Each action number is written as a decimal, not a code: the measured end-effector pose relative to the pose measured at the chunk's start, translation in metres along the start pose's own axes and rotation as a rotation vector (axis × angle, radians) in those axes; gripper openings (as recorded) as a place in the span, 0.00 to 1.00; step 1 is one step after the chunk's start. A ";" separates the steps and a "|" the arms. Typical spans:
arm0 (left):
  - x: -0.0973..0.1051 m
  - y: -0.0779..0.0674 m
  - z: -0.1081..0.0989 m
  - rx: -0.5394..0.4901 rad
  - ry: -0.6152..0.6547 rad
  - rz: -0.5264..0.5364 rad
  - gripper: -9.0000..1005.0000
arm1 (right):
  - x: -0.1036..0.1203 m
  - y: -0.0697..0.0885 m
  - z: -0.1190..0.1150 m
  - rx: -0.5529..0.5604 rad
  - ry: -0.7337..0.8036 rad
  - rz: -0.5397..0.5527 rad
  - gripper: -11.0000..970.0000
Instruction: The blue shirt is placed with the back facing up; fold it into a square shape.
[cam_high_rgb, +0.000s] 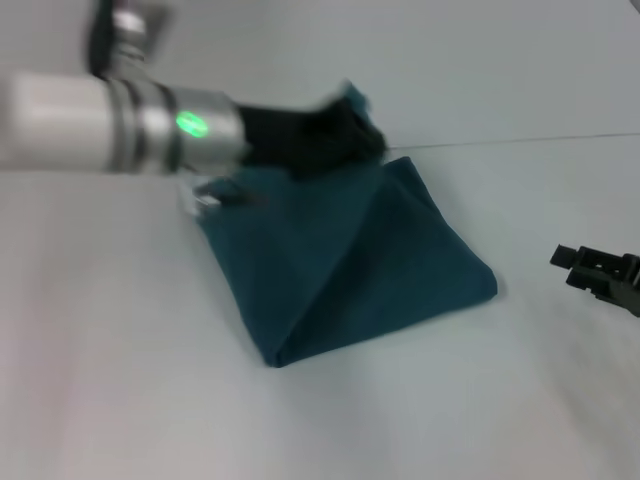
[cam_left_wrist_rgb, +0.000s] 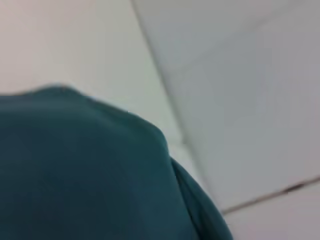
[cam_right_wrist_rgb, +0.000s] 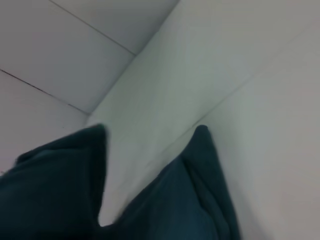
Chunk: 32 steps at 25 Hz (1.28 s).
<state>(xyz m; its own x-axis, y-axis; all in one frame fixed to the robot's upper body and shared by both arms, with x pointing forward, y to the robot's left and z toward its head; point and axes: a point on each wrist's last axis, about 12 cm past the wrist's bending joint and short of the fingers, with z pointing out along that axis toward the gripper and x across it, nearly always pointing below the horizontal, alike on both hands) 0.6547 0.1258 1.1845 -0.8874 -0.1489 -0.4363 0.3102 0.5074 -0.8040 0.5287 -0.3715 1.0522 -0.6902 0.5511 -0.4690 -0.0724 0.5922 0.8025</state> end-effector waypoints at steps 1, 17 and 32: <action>0.007 0.000 0.014 -0.021 0.024 0.018 0.03 | 0.000 0.000 0.002 0.008 0.007 -0.004 0.64; 0.041 -0.015 0.066 0.055 0.134 0.191 0.28 | 0.004 -0.001 0.011 0.034 0.045 -0.008 0.64; 0.075 0.080 -0.080 0.184 -0.139 -0.197 0.88 | -0.015 0.014 0.016 -0.001 0.111 -0.049 0.64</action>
<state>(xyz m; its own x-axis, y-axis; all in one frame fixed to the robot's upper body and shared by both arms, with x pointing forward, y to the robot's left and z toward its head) 0.5861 0.2230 1.1194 -0.8855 -0.3504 -0.3053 0.2042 0.2966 -0.9329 0.5495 -0.3623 1.0650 -0.7614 0.4526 -0.4642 -0.1093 0.6162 0.7800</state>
